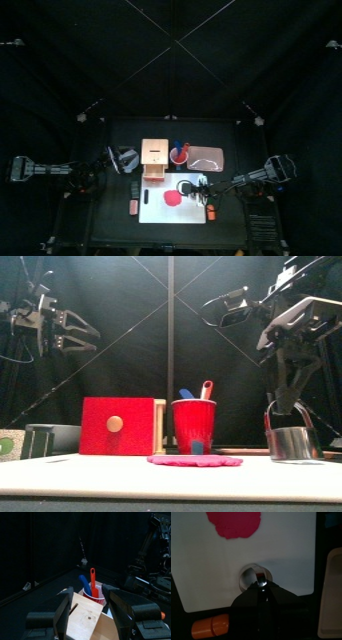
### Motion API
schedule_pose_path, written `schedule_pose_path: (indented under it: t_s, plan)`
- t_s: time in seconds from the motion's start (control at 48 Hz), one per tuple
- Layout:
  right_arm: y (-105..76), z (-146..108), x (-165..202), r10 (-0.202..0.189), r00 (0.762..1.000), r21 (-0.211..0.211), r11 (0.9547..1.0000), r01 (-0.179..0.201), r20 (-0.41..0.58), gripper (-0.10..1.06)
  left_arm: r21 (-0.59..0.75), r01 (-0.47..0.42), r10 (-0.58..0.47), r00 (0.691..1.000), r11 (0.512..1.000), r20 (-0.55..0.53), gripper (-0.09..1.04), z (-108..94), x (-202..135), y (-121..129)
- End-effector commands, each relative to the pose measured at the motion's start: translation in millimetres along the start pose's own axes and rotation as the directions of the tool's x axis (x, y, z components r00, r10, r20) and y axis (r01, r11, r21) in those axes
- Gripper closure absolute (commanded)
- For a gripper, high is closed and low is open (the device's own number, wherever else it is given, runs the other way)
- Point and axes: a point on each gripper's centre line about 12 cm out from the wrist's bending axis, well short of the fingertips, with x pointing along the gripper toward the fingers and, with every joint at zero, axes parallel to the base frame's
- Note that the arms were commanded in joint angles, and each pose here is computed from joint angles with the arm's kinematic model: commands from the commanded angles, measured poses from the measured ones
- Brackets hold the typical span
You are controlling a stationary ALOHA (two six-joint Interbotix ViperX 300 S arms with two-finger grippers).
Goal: Get the cutter from the drawer then cut the dough then place the extra dough in the bowl
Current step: Place the cutter on the board
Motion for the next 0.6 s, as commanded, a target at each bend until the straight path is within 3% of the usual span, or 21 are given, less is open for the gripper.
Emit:
schedule_pose_path:
  t_s: [0.021,0.396,0.604]
  plan:
    - [2.8,10,-5,0.018,1.000,0.019,0.9997,-0.019,0.026,0.55,-0.011,-0.004,0.005,1.000,1.000,0.023,0.09,8,4,-2]
    - [6.9,17,-7,0.050,0.998,0.058,0.9969,-0.052,0.035,0.32,-0.011,-0.006,0.006,1.000,1.000,0.001,0.09,4,3,-1]
    - [7.4,23,-13,0.045,0.998,0.049,0.9976,-0.048,0.051,0.23,-0.015,-0.004,0.004,1.000,1.000,-0.007,0.09,4,4,-1]
